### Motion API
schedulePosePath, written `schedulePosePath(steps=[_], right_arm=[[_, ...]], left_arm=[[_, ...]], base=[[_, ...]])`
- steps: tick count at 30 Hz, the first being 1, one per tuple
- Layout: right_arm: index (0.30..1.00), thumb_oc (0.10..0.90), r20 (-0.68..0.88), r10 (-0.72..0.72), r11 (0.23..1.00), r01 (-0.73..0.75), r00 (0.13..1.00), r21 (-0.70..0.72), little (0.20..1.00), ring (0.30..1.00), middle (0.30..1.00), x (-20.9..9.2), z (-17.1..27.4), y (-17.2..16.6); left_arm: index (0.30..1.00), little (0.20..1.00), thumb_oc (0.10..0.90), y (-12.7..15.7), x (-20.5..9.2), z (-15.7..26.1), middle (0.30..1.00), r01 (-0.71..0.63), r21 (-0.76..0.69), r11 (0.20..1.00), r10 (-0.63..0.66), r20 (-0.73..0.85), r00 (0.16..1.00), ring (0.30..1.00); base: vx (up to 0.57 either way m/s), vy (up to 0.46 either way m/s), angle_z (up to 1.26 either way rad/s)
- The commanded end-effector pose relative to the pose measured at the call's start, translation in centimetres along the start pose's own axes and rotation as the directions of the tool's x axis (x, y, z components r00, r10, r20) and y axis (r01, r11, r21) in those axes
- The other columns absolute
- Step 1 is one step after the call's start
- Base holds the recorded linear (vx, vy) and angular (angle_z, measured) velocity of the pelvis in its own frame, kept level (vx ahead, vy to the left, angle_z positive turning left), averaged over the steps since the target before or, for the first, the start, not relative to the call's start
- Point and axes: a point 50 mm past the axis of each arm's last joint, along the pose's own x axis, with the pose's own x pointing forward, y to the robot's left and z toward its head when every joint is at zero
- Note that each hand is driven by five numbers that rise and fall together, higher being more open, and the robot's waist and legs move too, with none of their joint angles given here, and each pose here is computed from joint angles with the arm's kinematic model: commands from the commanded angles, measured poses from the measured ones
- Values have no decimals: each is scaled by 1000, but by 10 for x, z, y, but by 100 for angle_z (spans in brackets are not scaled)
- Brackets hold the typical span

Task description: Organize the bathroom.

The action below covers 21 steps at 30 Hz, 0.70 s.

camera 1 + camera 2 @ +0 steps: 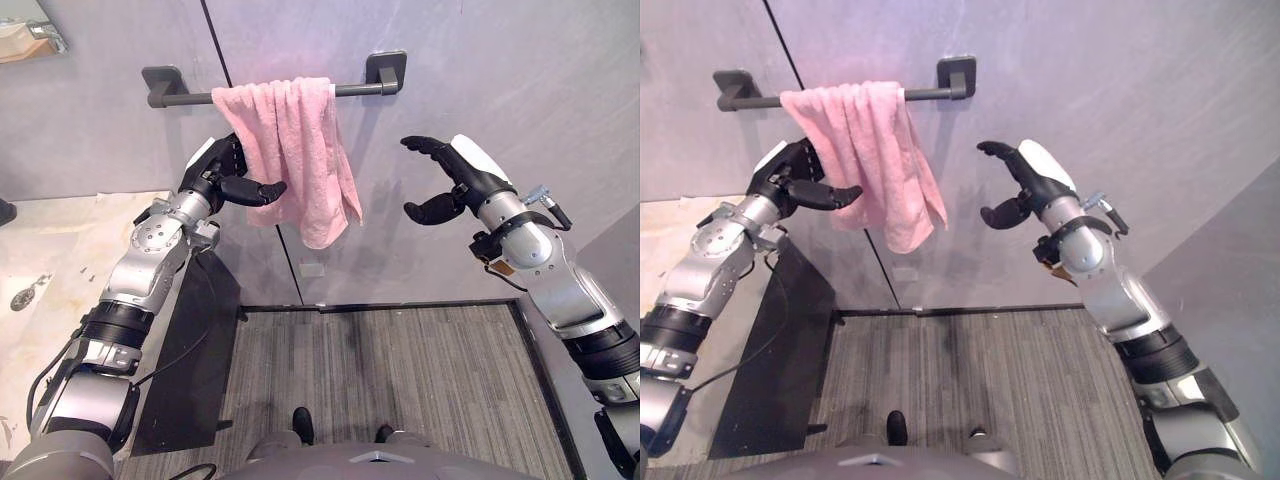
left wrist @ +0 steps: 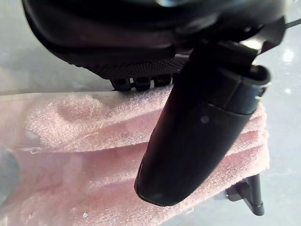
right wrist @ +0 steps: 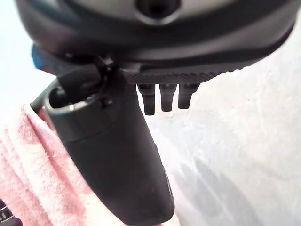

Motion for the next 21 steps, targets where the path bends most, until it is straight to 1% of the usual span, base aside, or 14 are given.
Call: schedulePosePath(steps=[1, 5, 11, 15, 18, 21], right_arm=[[900, 800, 240, -167, 982, 182, 956, -44, 900, 900, 900, -3, 45, -36], [900, 800, 278, -149, 988, 153, 949, 9, 900, 900, 900, 3, 55, -29], [900, 800, 306, -123, 992, 116, 944, 43, 900, 900, 900, 17, 71, -16], [900, 800, 290, -134, 991, 119, 948, 69, 900, 900, 900, 29, 78, -10], [900, 800, 245, -157, 985, 134, 957, 109, 900, 900, 900, 43, 82, -2], [900, 800, 230, -158, 984, 134, 960, 117, 900, 900, 900, 46, 82, 1]], left_arm=[[900, 900, 800, 27, -3, 51, 900, -83, 19, 996, 76, 242, 967, 900], [900, 900, 800, 24, 0, 50, 900, -77, 19, 997, 70, 235, 969, 900], [900, 900, 800, 17, 8, 53, 900, -52, 18, 998, 46, 237, 970, 900], [900, 900, 800, 13, 15, 57, 900, -30, 19, 999, 24, 239, 971, 900], [900, 900, 800, 8, 22, 59, 900, -2, 16, 1000, -2, 237, 971, 900], [900, 900, 800, 5, 24, 60, 900, 11, 15, 1000, -14, 232, 973, 900]], base=[[0, 0, 0], [0, 0, 0], [1, -1, 1], [7, -10, 4], [21, -14, 13], [19, -12, 11]])
